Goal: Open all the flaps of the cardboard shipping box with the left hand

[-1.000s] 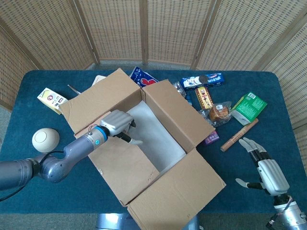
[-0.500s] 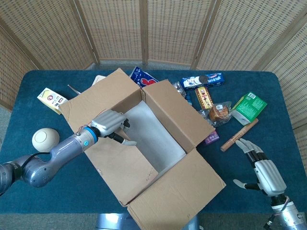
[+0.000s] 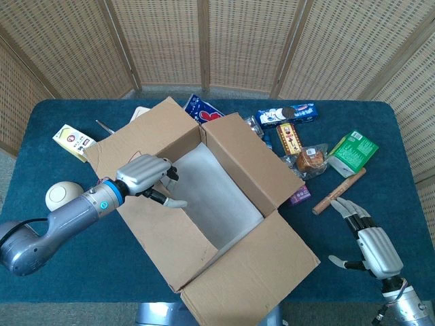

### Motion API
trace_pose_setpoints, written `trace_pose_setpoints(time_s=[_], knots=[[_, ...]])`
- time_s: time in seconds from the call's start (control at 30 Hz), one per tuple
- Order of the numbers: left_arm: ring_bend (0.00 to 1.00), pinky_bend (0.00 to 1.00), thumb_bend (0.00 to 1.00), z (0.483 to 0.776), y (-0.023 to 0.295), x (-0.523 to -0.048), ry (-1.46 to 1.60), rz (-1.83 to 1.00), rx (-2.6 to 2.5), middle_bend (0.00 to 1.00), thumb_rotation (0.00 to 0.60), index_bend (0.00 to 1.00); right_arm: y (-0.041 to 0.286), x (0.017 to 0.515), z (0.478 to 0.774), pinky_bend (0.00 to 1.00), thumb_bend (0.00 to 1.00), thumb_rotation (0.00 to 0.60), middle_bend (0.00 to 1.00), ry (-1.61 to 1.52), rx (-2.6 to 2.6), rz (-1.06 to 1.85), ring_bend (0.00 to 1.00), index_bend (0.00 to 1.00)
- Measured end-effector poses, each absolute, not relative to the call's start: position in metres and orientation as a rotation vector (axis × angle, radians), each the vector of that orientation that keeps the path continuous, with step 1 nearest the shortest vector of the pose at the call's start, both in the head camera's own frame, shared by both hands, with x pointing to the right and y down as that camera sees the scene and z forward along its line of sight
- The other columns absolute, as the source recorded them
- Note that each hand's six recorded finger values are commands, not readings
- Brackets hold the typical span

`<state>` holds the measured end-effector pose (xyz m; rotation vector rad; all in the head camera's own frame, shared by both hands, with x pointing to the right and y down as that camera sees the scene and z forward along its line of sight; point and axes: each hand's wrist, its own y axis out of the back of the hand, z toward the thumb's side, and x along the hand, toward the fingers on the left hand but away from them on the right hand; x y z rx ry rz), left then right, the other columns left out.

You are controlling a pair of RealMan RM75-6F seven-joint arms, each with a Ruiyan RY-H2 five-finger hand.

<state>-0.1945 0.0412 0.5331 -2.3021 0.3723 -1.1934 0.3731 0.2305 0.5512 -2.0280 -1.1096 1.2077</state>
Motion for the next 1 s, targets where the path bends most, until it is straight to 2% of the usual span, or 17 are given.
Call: trace_pose_setpoints(time_s=[0.77,1.0], knots=[[0.30,0.39,0.00,0.494,0.052,-0.216,0.413,-1.149,-2.396,0.48,0.210,0.71,0.232,0.368,0.554,0.11,0.04,0.600,0.00,-1.089,-2.032,1.209,0.00,0.00],[0.28,0.38,0.00,0.489,0.054,-0.222,0.401,-1.142,-2.398,0.47,0.192,0.73,0.231,0.368,0.554,0.11,0.04,0.600,0.00,-1.086,-2.033,1.209,0.00,0.00]])
